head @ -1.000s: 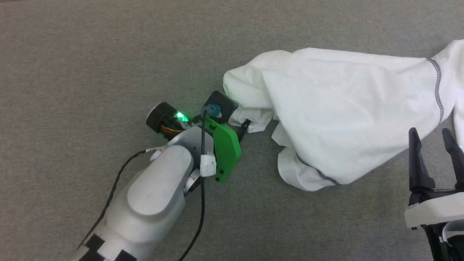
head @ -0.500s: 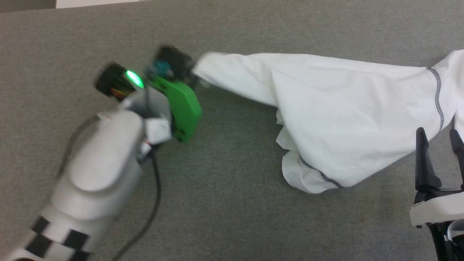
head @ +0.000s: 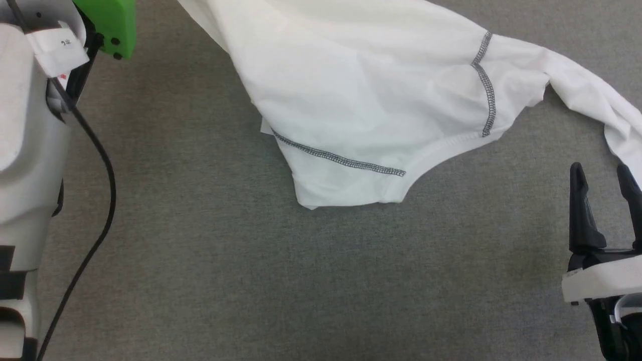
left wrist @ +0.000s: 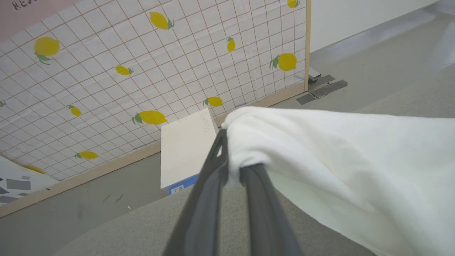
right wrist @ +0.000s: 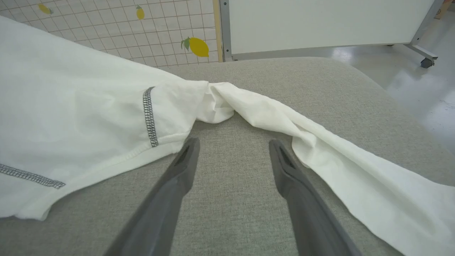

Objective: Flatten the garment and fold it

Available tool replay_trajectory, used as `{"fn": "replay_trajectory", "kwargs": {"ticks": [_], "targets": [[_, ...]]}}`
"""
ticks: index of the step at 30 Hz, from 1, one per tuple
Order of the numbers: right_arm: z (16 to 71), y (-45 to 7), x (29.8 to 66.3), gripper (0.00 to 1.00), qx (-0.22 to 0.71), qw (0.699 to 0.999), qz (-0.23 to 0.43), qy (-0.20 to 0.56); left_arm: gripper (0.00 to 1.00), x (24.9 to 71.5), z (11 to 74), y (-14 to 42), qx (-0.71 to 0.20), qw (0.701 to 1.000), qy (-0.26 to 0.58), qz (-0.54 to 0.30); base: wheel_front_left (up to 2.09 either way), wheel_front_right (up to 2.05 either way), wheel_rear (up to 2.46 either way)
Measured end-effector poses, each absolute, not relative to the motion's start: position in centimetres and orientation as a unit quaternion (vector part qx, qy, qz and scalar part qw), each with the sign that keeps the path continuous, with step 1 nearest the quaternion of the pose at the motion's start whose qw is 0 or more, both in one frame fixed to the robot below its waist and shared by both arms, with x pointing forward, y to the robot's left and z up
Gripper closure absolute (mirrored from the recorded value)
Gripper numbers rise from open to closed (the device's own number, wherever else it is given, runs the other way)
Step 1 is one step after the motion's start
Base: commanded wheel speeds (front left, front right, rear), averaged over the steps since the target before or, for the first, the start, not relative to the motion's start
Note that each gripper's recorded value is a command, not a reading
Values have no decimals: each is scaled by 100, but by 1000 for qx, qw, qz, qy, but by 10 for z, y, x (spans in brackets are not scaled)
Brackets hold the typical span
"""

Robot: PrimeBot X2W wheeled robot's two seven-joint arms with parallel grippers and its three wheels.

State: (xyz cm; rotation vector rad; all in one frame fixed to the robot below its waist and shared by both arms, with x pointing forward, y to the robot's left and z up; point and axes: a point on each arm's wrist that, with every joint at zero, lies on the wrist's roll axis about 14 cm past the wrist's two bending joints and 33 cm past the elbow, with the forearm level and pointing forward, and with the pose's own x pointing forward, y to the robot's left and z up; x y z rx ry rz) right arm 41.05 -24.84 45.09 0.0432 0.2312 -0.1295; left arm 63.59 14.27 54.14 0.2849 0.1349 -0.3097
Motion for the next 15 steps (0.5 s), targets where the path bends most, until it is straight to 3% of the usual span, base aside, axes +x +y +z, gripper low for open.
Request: {"fn": "replay_trajectory", "kwargs": {"ticks": [1, 2, 5, 10, 15], "targets": [[448, -249, 411, 0, 21, 991, -66, 118, 0, 639, 530, 142, 136, 976, 76, -152, 0, 0, 0], [433, -253, 412, 0, 17, 988, -72, 139, 0, 642, 462, 118, 83, 973, 139, -166, 0, 0, 0], [431, -251, 413, 0, 14, 987, -69, 142, 0, 633, 439, 123, 49, 973, 166, -156, 0, 0, 0], [441, -249, 413, 0, 13, 989, -65, 133, 0, 625, 470, 127, 26, 981, 119, -151, 0, 0, 0], [455, -245, 406, 0, 18, 991, -59, 122, 0, 588, 510, 103, -10, 980, 70, -184, 0, 0, 0]]}}
